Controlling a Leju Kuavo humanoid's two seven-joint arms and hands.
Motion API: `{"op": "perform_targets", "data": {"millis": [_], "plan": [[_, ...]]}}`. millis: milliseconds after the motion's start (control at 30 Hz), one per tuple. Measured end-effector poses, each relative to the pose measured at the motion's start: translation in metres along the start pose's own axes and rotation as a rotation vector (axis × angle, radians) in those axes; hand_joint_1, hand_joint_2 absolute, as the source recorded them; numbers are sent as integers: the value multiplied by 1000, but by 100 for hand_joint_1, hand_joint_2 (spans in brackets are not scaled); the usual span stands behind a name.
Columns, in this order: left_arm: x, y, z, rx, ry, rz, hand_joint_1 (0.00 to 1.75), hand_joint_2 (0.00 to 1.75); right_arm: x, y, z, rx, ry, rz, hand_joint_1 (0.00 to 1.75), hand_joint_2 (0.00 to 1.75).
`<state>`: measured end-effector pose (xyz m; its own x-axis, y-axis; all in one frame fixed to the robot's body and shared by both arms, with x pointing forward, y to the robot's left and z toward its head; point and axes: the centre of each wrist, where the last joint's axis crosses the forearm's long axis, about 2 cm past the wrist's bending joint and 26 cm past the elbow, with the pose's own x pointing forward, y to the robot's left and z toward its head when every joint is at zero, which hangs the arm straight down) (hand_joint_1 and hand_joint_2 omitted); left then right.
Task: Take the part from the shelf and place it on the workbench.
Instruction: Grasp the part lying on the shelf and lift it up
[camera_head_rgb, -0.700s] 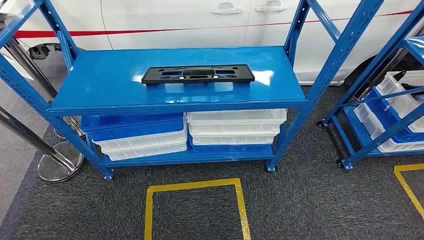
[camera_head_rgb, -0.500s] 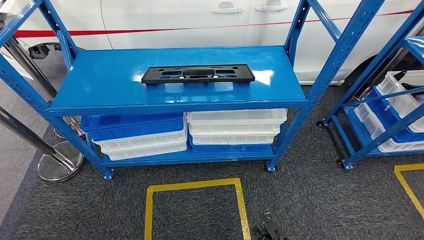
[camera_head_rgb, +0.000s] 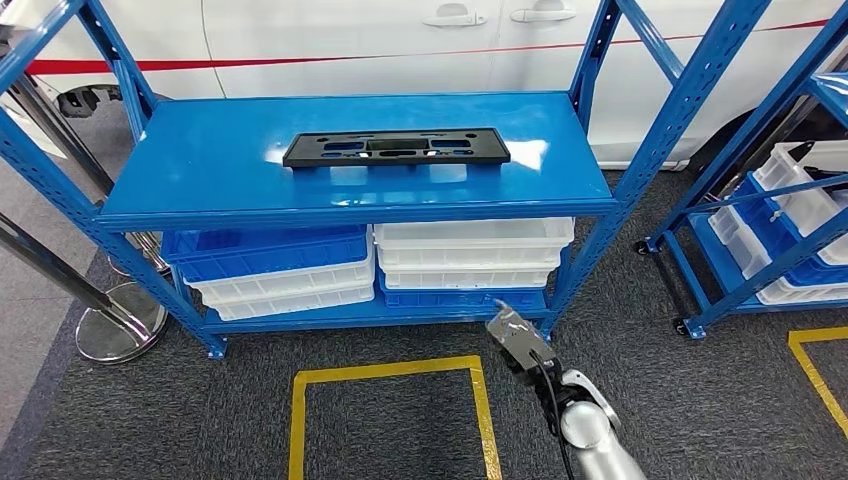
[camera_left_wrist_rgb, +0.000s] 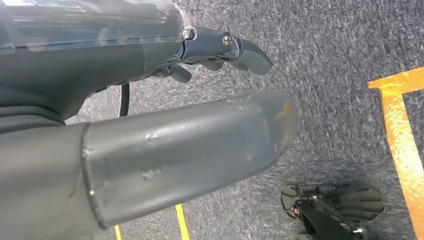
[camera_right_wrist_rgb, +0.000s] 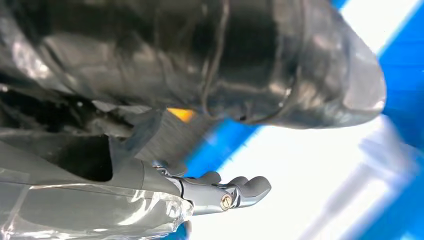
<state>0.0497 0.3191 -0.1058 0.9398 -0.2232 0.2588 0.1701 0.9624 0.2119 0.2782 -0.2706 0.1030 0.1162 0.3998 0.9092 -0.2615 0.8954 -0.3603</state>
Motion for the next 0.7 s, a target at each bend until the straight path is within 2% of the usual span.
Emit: {"op": "perform_targets", "data": {"millis": [100, 267, 433, 700], "plan": [[0, 0, 0, 2, 6, -3, 0, 0, 25, -11, -7, -18, -86, 60, 0, 0], [2, 1, 0, 1, 16, -23, 0, 0, 80, -31, -16, -66, -272, 192, 0, 0], [1, 0, 0, -12, 37, -44, 0, 0, 131, -45, -14, -122, -448, 348, 0, 0], [1, -5, 0, -52, 69, -83, 0, 0, 180, -57, -1, -240, -614, 623, 0, 0]]}}
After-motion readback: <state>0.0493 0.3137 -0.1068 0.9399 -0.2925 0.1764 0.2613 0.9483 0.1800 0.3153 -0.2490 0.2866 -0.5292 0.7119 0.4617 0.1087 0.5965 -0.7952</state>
